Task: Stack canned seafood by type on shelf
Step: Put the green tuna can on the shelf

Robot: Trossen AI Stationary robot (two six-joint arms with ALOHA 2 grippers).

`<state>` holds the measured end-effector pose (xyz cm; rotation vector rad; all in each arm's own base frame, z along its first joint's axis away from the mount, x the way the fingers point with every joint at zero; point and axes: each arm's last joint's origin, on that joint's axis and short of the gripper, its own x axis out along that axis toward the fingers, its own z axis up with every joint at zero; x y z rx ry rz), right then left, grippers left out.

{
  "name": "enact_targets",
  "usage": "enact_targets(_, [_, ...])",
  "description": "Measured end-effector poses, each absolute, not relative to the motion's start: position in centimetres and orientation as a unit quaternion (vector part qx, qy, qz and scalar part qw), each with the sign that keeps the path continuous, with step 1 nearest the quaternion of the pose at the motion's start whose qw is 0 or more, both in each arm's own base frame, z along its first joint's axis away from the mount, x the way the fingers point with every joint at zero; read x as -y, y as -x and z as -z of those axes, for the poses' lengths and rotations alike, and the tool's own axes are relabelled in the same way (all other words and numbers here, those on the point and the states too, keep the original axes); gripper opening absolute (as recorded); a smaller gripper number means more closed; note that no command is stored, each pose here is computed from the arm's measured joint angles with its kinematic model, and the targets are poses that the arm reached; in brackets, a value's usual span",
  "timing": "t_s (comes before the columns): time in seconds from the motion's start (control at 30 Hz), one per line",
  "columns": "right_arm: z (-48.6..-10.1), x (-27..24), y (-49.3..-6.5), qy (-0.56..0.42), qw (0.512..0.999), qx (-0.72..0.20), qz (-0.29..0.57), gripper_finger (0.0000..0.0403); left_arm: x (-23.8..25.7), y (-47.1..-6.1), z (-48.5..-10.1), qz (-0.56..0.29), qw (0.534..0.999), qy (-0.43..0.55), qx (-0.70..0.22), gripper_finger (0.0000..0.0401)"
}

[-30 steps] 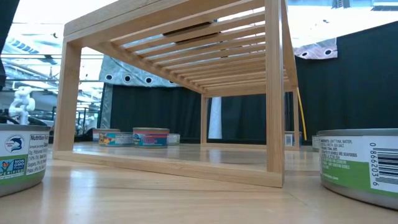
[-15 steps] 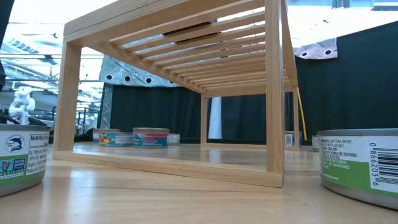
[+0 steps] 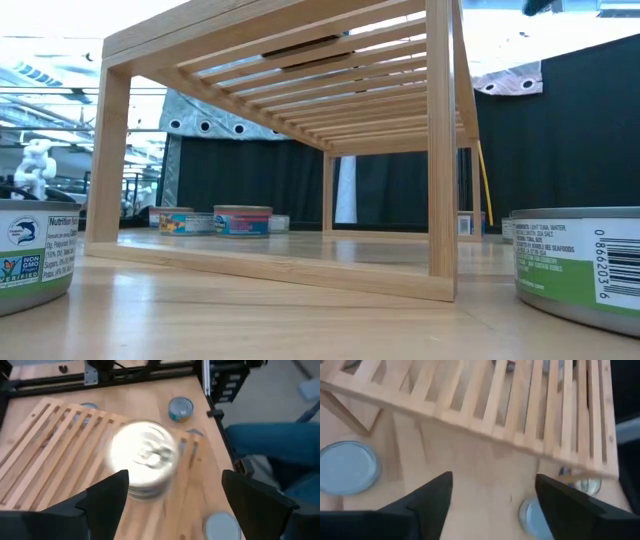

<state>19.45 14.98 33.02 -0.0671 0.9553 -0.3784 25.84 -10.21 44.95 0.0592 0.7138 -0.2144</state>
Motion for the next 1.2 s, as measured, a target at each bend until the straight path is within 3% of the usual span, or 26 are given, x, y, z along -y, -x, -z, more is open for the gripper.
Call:
enact_targets(0.2, [-31.7, -14.7, -18.0, 0.005, 0.848, -0.47, 0.246, 0.0181, 16.5, -23.1, -43.5, 0.037, 0.94, -0.086, -0.327, 0.0327])
enact_targets(0.47, [-26.9, -12.3, -15.9, 0.001, 0.804, -0.482, 0.347, 0.0013, 21.0, -20.0, -37.9, -0.1, 0.944, -0.144, -0.278, 0.0327])
enact_targets(0.67, [-23.9, -9.2, -14.2, -0.121, 0.791, -0.463, 0.382, 0.0002, 21.1, -19.8, -34.4, -0.127, 0.934, -0.162, -0.293, 0.0327])
enact_targets(0.9, [-20.3, -6.5, -13.2, -0.24, 0.785, -0.416, 0.391, 0.0001, 20.9, -19.8, -33.8, -0.138, 0.929, -0.183, -0.29, 0.0327])
enact_targets(1.2, [-18.2, -4.8, -13.7, -0.273, 0.754, -0.421, 0.424, 0.0, 20.9, -19.8, -33.8, -0.139, 0.929, -0.182, -0.289, 0.0327])
